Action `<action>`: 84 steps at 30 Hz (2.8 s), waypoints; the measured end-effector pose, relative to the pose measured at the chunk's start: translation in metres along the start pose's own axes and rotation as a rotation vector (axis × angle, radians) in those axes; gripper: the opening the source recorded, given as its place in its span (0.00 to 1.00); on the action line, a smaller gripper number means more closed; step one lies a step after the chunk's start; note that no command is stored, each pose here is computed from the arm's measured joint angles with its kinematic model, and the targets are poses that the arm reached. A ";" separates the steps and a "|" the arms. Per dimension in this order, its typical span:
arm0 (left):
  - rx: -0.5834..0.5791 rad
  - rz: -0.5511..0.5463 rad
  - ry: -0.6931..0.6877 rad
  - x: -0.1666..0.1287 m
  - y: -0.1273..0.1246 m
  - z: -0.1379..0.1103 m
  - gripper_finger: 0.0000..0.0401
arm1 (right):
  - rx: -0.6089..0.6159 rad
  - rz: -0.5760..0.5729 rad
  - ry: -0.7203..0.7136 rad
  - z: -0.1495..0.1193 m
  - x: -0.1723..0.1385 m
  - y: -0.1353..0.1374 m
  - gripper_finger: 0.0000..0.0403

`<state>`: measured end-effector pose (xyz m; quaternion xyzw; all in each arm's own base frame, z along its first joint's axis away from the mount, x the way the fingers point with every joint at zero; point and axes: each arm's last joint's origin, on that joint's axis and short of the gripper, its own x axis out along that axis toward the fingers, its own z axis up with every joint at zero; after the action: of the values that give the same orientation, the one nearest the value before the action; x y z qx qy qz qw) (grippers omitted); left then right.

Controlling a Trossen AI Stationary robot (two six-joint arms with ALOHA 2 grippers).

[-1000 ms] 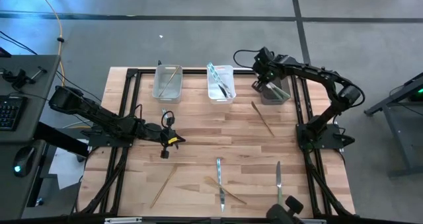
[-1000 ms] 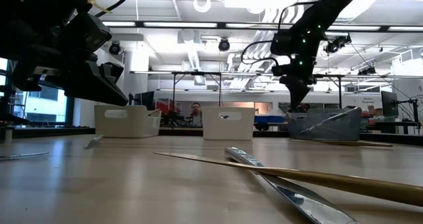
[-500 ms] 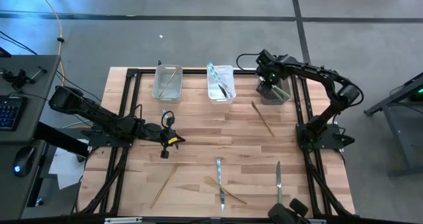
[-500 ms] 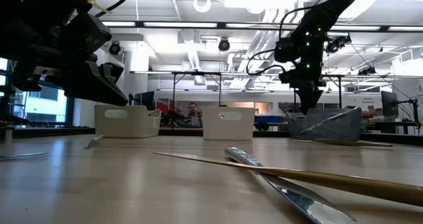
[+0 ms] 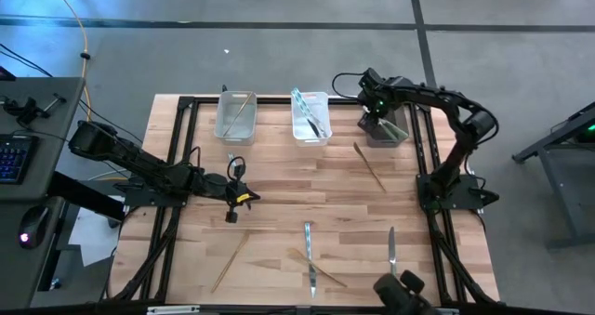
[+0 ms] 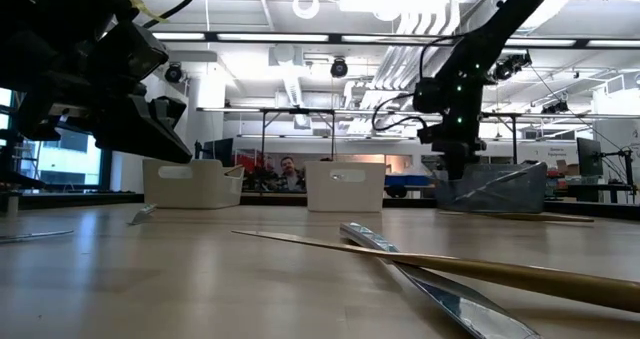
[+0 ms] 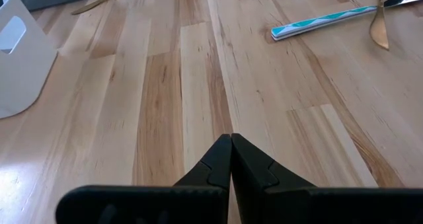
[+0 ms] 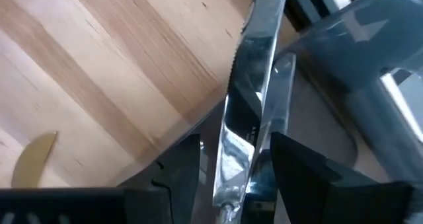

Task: Sort silverware by color (type)
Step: Adjust the green table knives in the bin

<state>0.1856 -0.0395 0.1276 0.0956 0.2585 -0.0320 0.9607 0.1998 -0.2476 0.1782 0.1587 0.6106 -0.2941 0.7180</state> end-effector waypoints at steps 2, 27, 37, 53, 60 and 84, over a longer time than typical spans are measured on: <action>0.000 0.000 0.000 0.000 0.000 0.000 0.00 | 0.007 0.011 0.008 0.000 0.004 -0.002 0.42; -0.006 0.000 -0.001 0.000 0.000 0.000 0.00 | -0.036 -0.030 -0.055 0.007 -0.002 0.006 0.00; -0.005 0.000 -0.001 0.000 0.000 0.000 0.00 | -0.058 -0.042 -0.153 0.005 -0.033 0.009 0.00; -0.005 0.000 -0.001 0.000 0.000 0.000 0.00 | -0.021 -0.057 -0.343 -0.002 -0.081 0.007 0.00; -0.007 0.000 0.000 0.000 0.000 0.000 0.00 | 0.001 -0.077 -0.448 -0.013 -0.113 0.006 0.00; -0.001 0.001 -0.009 0.000 0.000 0.001 0.00 | 0.050 -0.129 -0.459 -0.050 -0.153 0.008 0.00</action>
<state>0.1860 -0.0396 0.1284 0.0948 0.2540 -0.0321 0.9620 0.1528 -0.1773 0.3159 0.0660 0.4328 -0.3829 0.8135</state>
